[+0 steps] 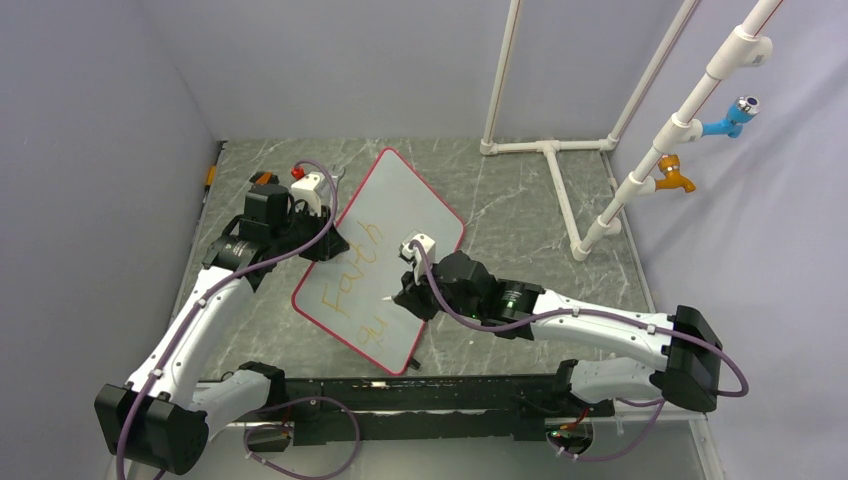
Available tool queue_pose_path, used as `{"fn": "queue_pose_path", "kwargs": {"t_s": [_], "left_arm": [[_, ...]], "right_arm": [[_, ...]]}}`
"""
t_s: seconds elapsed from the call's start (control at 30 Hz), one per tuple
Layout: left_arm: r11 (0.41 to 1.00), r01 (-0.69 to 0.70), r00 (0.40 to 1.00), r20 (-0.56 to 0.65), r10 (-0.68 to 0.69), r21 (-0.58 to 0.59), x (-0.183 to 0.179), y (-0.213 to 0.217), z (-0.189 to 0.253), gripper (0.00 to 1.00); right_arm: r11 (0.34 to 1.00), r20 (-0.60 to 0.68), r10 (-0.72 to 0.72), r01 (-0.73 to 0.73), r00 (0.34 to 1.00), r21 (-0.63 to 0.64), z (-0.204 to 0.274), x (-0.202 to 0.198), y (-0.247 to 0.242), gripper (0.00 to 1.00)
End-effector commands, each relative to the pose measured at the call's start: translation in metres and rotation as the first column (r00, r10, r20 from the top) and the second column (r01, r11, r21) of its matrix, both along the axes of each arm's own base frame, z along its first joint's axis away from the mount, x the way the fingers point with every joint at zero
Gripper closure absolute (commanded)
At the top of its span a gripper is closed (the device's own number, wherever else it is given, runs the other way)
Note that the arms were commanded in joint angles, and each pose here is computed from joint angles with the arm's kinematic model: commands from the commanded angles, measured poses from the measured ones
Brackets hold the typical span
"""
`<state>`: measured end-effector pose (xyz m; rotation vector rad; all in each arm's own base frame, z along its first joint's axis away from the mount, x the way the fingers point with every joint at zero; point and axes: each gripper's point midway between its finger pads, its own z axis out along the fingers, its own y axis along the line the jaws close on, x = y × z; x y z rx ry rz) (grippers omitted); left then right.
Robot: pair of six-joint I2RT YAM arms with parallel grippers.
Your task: Write a sentence on the whiteboard
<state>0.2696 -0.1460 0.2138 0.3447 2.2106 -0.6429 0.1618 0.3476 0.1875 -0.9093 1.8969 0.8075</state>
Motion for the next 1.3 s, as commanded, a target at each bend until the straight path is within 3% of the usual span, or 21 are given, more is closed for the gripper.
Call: {"fn": "queue_pose_path", "kwargs": {"t_s": [0.0, 0.77, 1.27], "left_arm": [[0.993, -0.026, 0.991, 0.136, 0.01, 0.118, 0.016, 0.019, 0.01, 1.0], [0.992, -0.028, 0.991, 0.133, 0.011, 0.12, 0.016, 0.019, 0.008, 1.0], [0.992, -0.027, 0.991, 0.131, 0.011, 0.12, 0.016, 0.019, 0.008, 1.0]], "right_arm": [[0.998, 0.033, 0.025, -0.027, 0.999, 0.058, 0.016, 0.003, 0.013, 1.0], [0.998, -0.015, 0.052, -0.051, 0.999, 0.023, -0.014, -0.001, 0.02, 1.0], [0.999, -0.075, 0.019, -0.022, 0.997, -0.042, -0.051, -0.01, 0.001, 1.0]]}}
